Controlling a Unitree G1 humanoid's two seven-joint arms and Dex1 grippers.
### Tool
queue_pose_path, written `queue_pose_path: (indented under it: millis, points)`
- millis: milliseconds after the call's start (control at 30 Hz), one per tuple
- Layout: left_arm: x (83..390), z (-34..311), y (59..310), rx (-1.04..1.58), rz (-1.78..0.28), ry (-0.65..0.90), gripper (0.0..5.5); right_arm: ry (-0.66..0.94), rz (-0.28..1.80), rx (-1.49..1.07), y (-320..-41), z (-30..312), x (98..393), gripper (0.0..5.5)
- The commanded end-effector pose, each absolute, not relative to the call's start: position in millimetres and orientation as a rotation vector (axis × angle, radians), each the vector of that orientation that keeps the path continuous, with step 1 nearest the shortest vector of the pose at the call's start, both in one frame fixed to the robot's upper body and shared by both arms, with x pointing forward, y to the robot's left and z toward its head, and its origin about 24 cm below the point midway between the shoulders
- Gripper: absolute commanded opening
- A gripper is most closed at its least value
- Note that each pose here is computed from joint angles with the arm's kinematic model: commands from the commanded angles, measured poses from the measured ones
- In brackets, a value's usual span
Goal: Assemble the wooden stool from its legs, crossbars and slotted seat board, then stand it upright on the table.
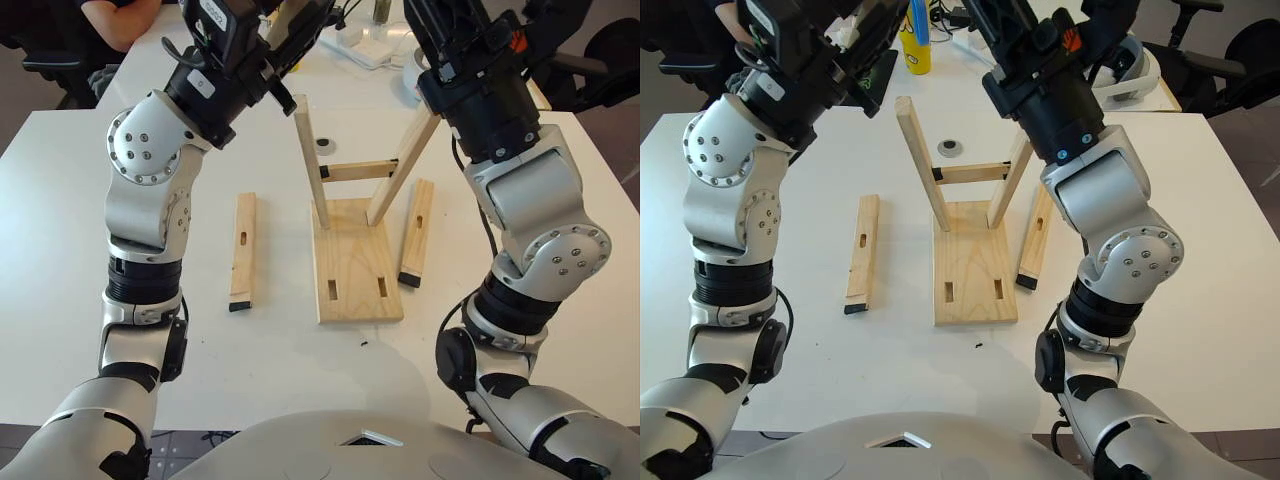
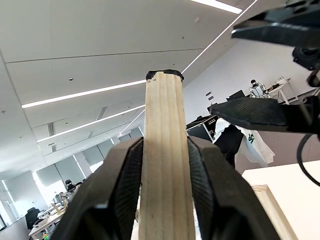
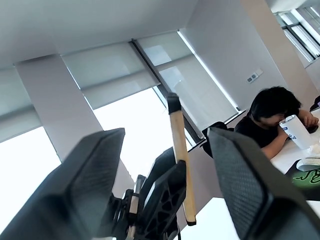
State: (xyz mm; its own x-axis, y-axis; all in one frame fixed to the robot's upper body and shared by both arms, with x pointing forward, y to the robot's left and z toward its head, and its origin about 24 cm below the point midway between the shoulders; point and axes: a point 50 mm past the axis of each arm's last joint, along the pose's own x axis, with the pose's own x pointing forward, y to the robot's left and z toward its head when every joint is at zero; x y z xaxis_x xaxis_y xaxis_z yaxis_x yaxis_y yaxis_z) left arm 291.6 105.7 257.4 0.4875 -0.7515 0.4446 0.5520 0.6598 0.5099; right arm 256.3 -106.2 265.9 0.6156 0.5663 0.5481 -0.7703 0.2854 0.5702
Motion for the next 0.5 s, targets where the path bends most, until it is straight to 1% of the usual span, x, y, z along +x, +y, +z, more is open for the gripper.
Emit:
queue_pose_path:
  millis: [33,367,500]
  points:
    - [287.6,254.5,95.3,0.321,-0.851,-0.696,1.34,-0.248,0.911,0.94,-103.1,265.5,258.0,3.11]
    - [282.5,242.6,86.0,0.303,-0.884,-0.664,1.34,-0.245,0.865,0.944,-107.4,263.9,265.6,3.11]
    - [280.9,239.4,85.2,0.307,-0.876,-0.648,1.34,-0.227,0.86,0.928,-107.1,261.2,268.0,2.58]
